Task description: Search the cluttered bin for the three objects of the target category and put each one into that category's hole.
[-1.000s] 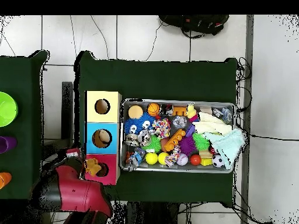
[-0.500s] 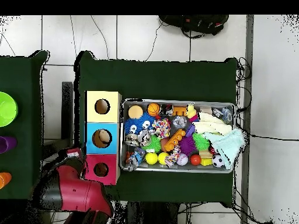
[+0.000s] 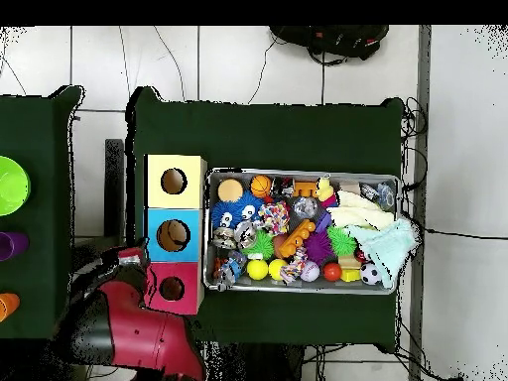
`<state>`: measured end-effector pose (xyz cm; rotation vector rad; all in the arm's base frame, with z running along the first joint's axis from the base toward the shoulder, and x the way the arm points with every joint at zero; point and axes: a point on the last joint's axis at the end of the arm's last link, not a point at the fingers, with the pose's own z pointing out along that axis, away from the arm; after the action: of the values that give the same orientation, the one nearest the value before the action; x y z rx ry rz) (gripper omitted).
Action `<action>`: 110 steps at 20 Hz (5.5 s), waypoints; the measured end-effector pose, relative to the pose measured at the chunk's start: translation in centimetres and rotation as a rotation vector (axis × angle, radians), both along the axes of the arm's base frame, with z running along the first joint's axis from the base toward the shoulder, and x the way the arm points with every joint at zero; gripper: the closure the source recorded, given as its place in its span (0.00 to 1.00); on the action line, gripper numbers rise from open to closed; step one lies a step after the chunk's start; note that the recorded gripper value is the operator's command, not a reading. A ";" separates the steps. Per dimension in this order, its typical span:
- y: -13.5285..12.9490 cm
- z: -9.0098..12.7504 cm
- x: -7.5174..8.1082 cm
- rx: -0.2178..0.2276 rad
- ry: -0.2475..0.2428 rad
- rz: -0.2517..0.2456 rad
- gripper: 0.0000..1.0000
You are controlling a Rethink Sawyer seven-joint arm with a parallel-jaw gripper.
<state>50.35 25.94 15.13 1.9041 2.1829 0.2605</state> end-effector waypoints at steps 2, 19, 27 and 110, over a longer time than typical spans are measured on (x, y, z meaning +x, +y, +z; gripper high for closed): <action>-0.3 1.0 -0.2 0.003 0.002 0.001 0.00; -25.7 9.7 0.9 -0.005 0.108 -0.304 0.00; -34.8 9.0 1.0 -0.071 0.116 -0.367 0.00; -38.1 -12.4 20.0 -0.099 -0.058 0.185 0.00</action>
<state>70.39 -12.20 2.76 1.6255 2.2900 0.2315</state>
